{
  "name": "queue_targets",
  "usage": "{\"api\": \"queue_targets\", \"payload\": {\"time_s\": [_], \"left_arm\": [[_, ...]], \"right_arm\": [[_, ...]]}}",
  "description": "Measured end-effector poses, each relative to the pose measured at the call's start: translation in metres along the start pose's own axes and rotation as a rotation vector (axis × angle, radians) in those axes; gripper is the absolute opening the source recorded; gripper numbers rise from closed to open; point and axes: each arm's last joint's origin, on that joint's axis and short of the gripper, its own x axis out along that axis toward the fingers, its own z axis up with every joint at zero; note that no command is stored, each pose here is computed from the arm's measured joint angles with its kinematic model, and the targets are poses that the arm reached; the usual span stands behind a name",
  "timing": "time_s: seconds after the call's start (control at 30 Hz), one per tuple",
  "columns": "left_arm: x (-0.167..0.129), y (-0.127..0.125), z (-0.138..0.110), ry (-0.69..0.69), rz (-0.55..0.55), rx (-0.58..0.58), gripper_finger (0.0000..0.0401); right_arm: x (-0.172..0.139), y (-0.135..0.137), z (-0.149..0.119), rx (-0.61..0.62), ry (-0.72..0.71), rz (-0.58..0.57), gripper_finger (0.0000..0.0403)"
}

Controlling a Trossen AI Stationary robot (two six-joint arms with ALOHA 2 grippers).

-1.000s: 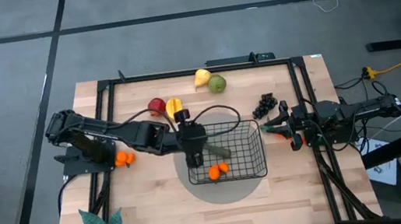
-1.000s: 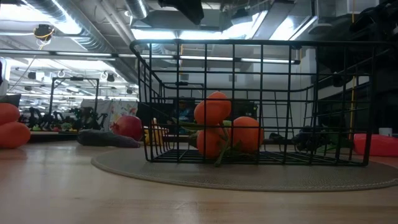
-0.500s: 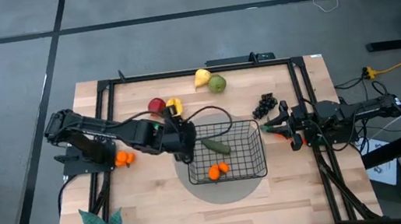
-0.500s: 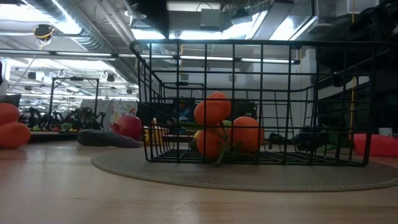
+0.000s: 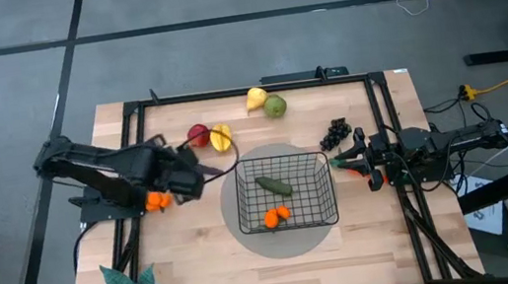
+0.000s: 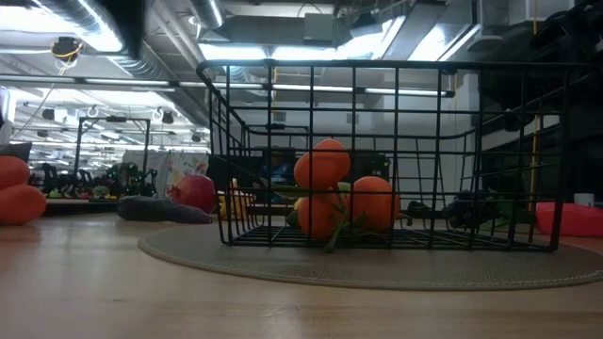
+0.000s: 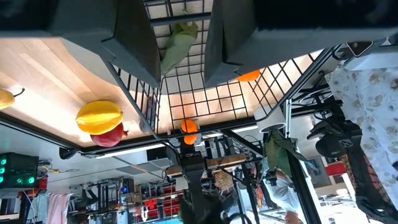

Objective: Build produce basket
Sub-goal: Move the fruits and vegetables to the top center of the table

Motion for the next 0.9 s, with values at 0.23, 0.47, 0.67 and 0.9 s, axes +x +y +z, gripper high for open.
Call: {"api": "queue_targets", "payload": {"time_s": [0.23,0.47,0.67,0.9], "left_arm": [[0.040,-0.001,-0.067,0.200,-0.039,-0.043,0.0172],[0.089,-0.012,-0.123,0.588,-0.136,-0.144,0.0172],[0.088,-0.016,-0.113,0.454,-0.076,-0.173,0.0172],[0.094,-0.012,-0.106,0.616,-0.090,-0.230,0.0172]], "right_arm": [[0.000,0.000,0.000,0.001,0.000,0.000,0.0122],[0.000,0.000,0.000,0.023,0.000,0.000,0.0122],[0.000,0.000,0.000,0.024,-0.001,-0.003,0.0122],[0.000,0.000,0.000,0.022,-0.002,-0.012,0.0122]]}}
